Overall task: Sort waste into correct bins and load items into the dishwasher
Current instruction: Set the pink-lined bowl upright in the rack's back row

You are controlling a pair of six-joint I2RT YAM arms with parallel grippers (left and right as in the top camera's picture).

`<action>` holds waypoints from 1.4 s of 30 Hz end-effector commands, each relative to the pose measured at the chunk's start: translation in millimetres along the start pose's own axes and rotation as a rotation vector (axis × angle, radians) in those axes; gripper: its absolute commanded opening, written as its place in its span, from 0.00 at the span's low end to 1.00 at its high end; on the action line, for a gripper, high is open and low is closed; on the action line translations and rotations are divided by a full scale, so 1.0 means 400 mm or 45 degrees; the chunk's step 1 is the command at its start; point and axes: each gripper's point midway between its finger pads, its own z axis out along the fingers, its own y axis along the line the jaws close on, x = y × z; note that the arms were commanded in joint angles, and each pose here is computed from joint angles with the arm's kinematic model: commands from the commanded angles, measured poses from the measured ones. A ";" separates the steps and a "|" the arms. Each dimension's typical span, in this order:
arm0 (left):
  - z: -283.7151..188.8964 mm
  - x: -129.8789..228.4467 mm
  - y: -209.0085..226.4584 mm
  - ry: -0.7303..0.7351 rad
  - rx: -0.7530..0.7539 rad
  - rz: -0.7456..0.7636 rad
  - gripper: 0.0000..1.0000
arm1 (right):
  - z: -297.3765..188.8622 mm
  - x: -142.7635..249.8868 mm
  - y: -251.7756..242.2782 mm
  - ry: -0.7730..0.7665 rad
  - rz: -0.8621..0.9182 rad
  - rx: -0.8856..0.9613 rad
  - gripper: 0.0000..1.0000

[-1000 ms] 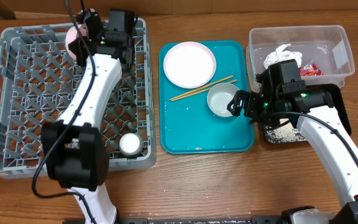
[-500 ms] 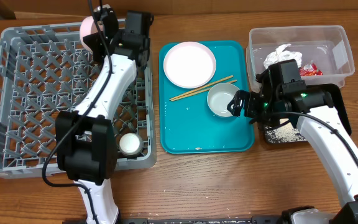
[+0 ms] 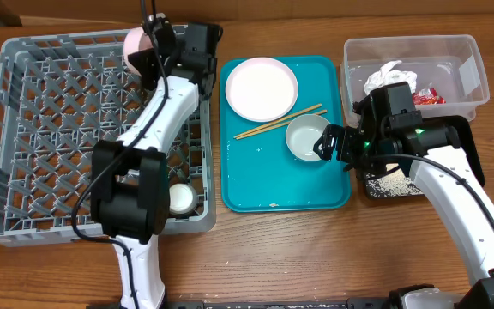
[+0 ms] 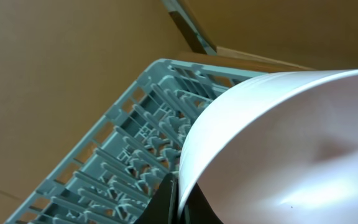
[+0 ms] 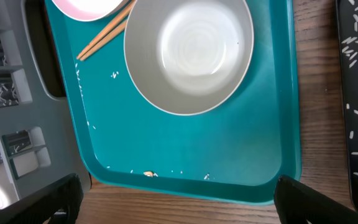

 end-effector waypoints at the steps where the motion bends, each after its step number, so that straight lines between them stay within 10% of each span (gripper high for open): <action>1: -0.018 -0.009 -0.016 -0.031 -0.014 -0.043 0.04 | -0.025 -0.021 0.021 -0.052 -0.031 -0.018 1.00; 42: -0.011 -0.006 -0.054 -0.055 -0.001 0.109 0.04 | -0.025 -0.020 0.021 -0.052 -0.031 -0.018 1.00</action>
